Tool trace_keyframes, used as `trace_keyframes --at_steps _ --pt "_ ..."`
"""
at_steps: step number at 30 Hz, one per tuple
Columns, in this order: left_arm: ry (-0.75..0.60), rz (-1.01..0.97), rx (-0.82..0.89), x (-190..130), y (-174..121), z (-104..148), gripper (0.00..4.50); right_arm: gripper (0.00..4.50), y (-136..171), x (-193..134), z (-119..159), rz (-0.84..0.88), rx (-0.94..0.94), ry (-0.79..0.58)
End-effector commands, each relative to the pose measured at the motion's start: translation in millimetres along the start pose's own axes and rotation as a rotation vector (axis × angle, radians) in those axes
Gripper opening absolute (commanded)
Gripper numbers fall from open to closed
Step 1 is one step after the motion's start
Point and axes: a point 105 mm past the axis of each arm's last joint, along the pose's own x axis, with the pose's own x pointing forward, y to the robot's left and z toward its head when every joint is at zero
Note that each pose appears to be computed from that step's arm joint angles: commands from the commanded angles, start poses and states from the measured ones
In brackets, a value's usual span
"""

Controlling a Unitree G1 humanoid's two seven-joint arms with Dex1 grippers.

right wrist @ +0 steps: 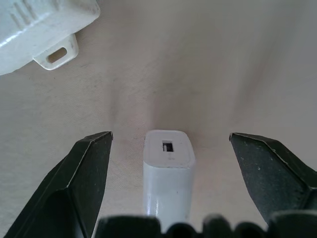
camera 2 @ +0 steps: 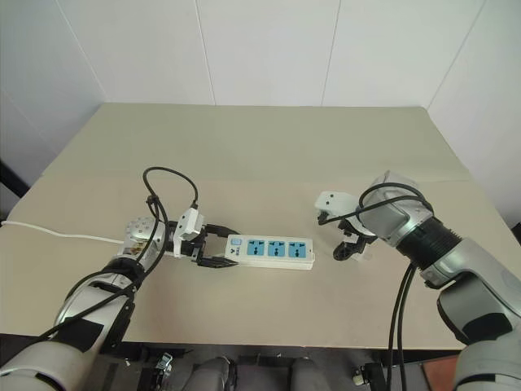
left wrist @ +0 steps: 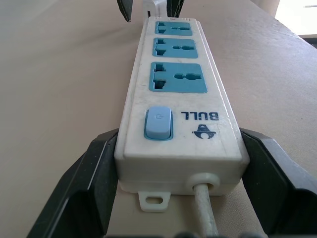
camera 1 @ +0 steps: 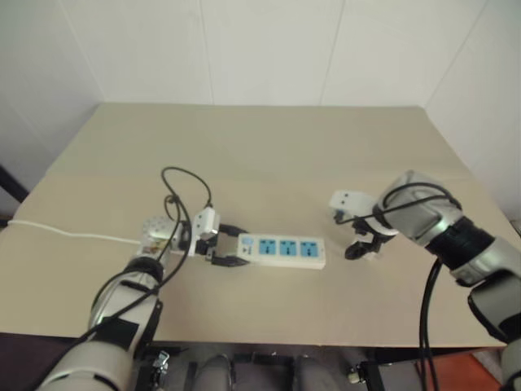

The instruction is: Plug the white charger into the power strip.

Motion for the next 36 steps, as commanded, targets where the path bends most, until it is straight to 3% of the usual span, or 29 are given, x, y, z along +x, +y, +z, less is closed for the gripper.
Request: trace_keyframes --at_steps 1,7,14,19,22,26,32,36 --pt "0.079 -0.109 -0.089 8 -26 -28 3.26 3.21 -4 -4 -1 -0.018 -0.005 -0.003" --pt "0.076 -0.107 -0.09 7 -26 -28 3.26 1.22 -4 -2 -5 -0.017 0.002 0.01" --pt "0.072 -0.104 -0.094 7 -26 -28 3.26 1.12 -2 -9 -1 -0.019 -0.016 -0.005" --pt "0.088 -0.105 -0.117 4 -25 -28 3.26 1.12 5 -47 24 -0.019 -0.077 -0.143" --pt "0.108 -0.108 -0.131 1 -24 -29 3.26 1.12 8 -71 43 -0.01 -0.065 -0.302" --pt "0.105 -0.097 -0.143 -2 -22 -28 3.26 1.12 1 -94 67 -0.014 0.001 -0.622" --pt "0.107 -0.095 -0.13 -4 -21 -27 3.26 1.12 25 -97 88 0.155 -0.019 -1.116" --pt "0.103 -0.098 -0.126 -3 -20 -24 3.26 1.12 40 -86 94 0.229 -0.041 -1.35"
